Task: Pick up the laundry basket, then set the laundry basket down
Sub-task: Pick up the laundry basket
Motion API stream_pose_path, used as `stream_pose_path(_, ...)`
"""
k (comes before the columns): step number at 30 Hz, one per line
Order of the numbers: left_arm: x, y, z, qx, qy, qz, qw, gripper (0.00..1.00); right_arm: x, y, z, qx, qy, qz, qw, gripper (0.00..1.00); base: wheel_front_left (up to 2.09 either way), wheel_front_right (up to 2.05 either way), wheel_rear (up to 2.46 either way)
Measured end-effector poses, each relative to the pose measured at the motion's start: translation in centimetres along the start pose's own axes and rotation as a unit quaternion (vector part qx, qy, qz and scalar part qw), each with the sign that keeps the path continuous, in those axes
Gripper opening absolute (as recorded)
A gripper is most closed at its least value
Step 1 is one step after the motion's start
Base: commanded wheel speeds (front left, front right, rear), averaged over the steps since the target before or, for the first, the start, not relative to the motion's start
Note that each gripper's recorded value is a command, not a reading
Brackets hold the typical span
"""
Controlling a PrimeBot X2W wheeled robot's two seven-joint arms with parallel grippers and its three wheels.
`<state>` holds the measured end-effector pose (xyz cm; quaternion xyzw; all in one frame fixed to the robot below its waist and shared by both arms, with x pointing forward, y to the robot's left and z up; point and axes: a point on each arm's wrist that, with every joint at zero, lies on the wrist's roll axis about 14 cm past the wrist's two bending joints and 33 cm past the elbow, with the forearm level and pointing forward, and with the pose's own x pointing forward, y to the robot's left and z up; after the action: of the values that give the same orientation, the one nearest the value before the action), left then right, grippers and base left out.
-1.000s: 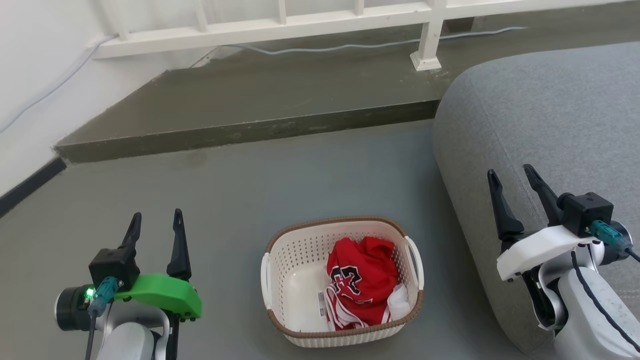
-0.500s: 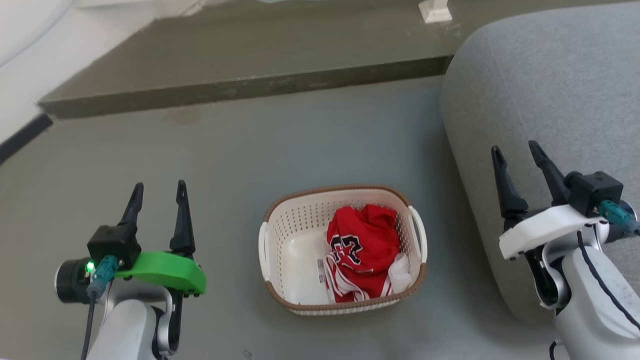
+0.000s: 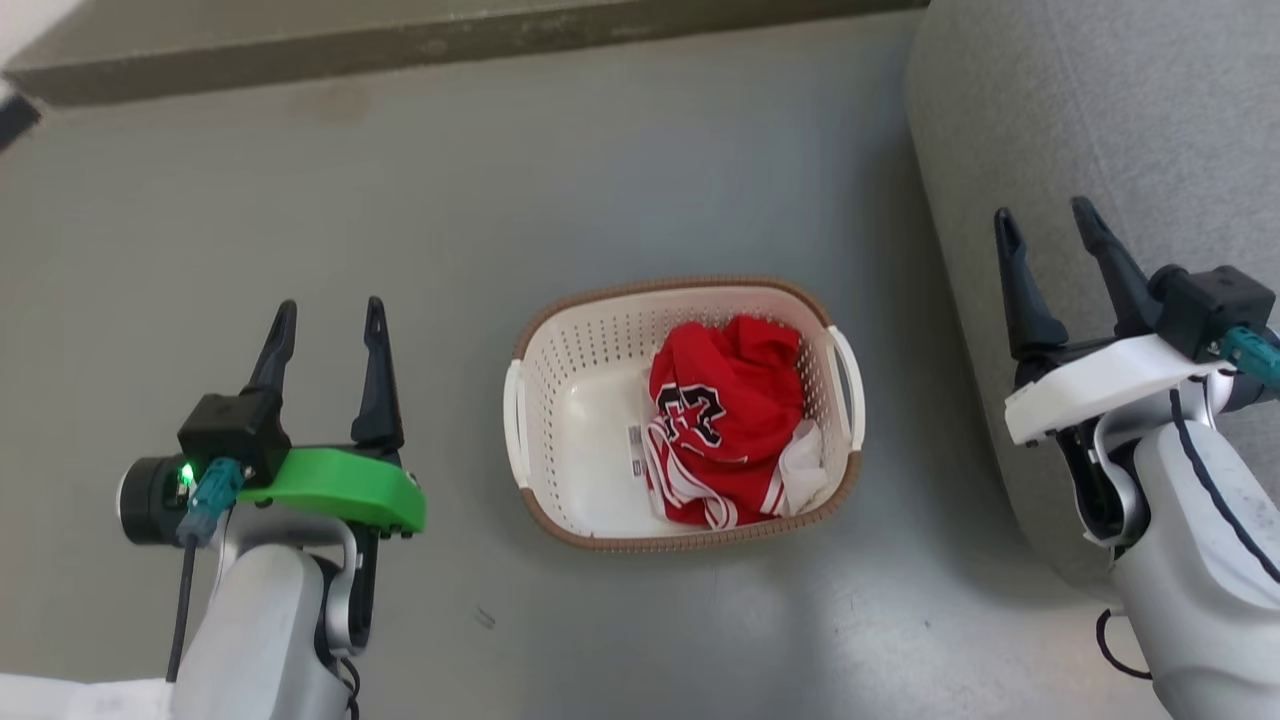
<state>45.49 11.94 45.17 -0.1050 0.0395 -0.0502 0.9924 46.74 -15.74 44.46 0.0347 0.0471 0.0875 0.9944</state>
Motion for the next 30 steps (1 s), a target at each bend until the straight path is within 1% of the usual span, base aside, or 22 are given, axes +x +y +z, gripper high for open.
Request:
stream_pose_path(17, 4.7, 0.1, -4.9, -0.012, 0.043, -0.006, 0.999, 1.00, 4.3, -1.7, -5.6, 0.010, 0.051, -0.010, 0.999, 1.00, 0.00, 0.00, 0.00)
stream_pose_path(30, 8.5, -0.2, -11.2, -0.024, 0.122, -0.026, 0.992, 1.00, 8.0, -1.3, -11.3, 0.024, 0.099, 0.007, 0.995, 1.00, 0.00, 0.00, 0.00)
